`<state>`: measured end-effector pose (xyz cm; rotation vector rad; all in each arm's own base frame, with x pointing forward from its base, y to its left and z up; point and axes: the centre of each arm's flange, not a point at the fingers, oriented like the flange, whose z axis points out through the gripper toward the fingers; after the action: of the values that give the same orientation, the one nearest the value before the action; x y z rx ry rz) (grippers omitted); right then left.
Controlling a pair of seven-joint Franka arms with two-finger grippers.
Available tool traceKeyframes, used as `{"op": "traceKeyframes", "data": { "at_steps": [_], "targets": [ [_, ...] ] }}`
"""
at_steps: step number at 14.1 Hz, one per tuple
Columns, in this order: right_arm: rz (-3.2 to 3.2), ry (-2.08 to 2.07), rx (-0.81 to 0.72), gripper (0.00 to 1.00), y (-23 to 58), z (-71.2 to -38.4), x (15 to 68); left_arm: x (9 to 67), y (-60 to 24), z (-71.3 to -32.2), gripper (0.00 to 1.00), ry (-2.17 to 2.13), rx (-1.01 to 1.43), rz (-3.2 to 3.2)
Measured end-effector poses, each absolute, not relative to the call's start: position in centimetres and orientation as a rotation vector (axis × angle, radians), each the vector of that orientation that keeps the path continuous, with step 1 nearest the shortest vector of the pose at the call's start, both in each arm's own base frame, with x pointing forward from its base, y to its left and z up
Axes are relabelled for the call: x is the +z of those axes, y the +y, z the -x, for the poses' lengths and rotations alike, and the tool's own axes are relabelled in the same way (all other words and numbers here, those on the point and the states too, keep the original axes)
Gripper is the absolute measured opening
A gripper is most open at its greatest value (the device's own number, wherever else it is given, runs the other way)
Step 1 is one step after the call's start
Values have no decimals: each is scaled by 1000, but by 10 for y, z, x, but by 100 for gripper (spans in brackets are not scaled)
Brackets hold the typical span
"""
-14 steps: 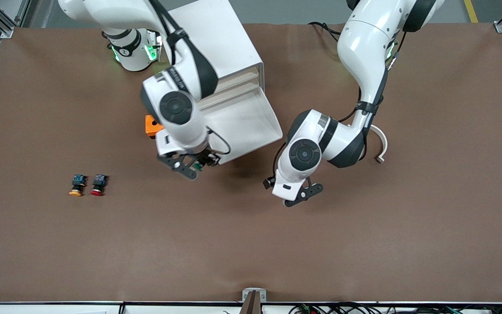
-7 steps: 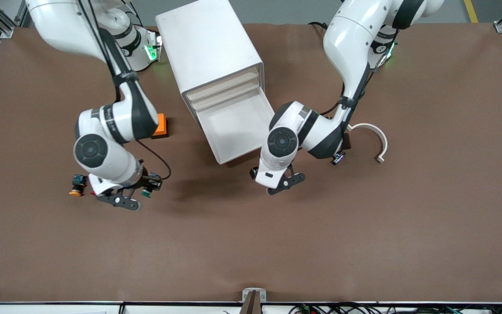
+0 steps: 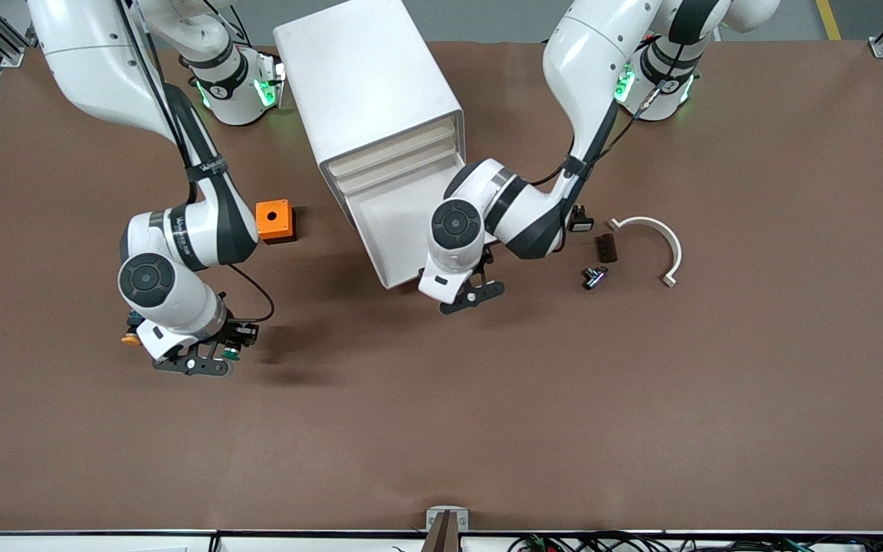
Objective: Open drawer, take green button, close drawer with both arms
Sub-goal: 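Carry the green button beside the red button while the left gripper pushes drawer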
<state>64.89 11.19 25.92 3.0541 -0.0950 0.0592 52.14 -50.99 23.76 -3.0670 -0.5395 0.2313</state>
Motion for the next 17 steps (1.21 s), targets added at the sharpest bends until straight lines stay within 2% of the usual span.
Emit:
{"op": "traceKeyframes", "data": {
  "at_steps": [2,6,12,17],
  "targets": [
    [-3060,-72,92,44,79,-643,235,236,-514,-516,100,-581,233,3053],
    [-3064,-94,62,44,49,-618,187,235,-526,-504,100,-599,240,3047],
    [-3069,-60,60,44,50,-607,183,233,-558,-466,100,-502,298,3074],
    [-3071,-14,11,44,40,-584,184,231,-583,-433,100,-421,362,3091]
  ]
}}
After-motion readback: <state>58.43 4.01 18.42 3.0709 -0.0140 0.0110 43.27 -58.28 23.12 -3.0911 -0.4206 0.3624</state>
